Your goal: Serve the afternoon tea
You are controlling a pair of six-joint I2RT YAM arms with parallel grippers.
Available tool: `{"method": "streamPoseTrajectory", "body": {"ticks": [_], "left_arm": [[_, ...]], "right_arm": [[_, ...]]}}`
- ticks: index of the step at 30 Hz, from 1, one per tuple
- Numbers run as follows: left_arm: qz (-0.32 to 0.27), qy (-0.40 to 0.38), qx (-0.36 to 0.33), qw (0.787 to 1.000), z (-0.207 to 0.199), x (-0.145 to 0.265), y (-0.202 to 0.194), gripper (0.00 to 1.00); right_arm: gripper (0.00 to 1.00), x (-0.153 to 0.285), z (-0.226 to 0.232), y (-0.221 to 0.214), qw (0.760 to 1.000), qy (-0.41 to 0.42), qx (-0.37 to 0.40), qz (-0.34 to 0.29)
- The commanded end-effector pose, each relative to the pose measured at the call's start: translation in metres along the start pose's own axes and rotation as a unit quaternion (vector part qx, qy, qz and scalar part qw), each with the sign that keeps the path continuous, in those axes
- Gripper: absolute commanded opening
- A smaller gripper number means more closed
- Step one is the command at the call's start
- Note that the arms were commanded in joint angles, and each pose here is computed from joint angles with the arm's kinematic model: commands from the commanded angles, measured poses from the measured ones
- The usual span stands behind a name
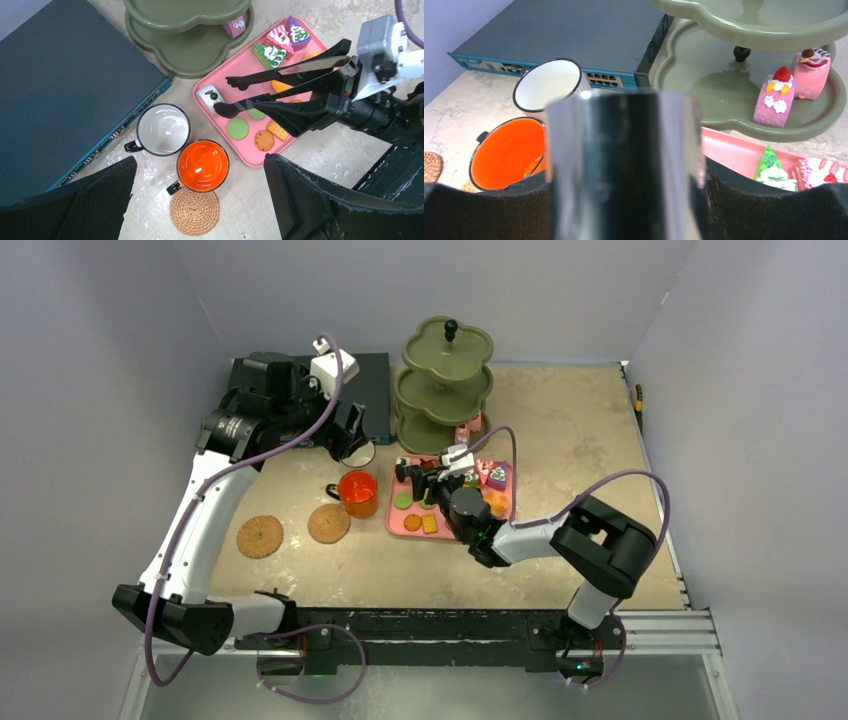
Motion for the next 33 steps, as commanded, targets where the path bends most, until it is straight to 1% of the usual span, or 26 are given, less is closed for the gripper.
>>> {"method": "streamPoseTrajectory", "body": {"ticks": [1,7,10,12,14,18,20,23,27,33], "left_arm": [[-0.025,0.019,-0.004,0.999,0.004,0.007,0.01,0.99],[-0.029,0.017,-0.01,0.999,0.003,0.01,0.01,0.99],[-0.029,0.016,-0.013,0.999,0.002,0.011,0.01,1.0],[-0.031,0.015,-0.016,0.999,0.002,0.012,0.01,0.99],[-0.031,0.013,-0.018,0.999,0.001,0.012,0.01,0.98],[-0.033,0.006,-0.017,0.999,0.0,0.012,0.011,0.96],[-0.035,0.004,-0.017,0.999,-0.001,0.013,0.012,0.95],[-0.036,0.002,-0.018,0.999,-0.002,0.014,0.012,0.95],[-0.037,-0.002,-0.018,0.999,-0.004,0.015,0.012,0.94],[-0.039,-0.008,-0.015,0.999,-0.005,0.013,0.012,0.93]], "right_arm": [[0.63,-0.016,0.015,0.014,0.999,-0.005,-0.019,-0.034],[0.63,-0.028,0.022,0.005,1.0,0.0,-0.016,-0.026],[0.6,-0.031,0.02,0.002,1.0,-0.006,-0.011,-0.023],[0.55,-0.029,0.017,-0.003,1.0,-0.011,-0.008,-0.012],[0.47,-0.027,0.013,-0.002,1.0,-0.018,-0.005,-0.013],[0.39,-0.025,0.004,0.0,1.0,-0.028,-0.001,-0.013],[0.36,-0.023,0.0,0.006,0.999,-0.031,-0.001,-0.02],[0.34,-0.018,-0.006,0.027,0.999,-0.033,-0.001,-0.04],[0.33,-0.018,-0.026,0.052,0.997,-0.044,-0.002,-0.061],[0.32,-0.029,-0.05,0.068,0.995,-0.06,0.005,-0.078]]}}
Point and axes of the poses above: each gripper's point midway between its finger pads, its own x axis back along the fingers, its own z axis along the line the jaws close on, y = z × x, the point moved 5 cm from there along x, back along the fingers, and after that the axes turned 11 degrees about -x, right-handed, at the moved point
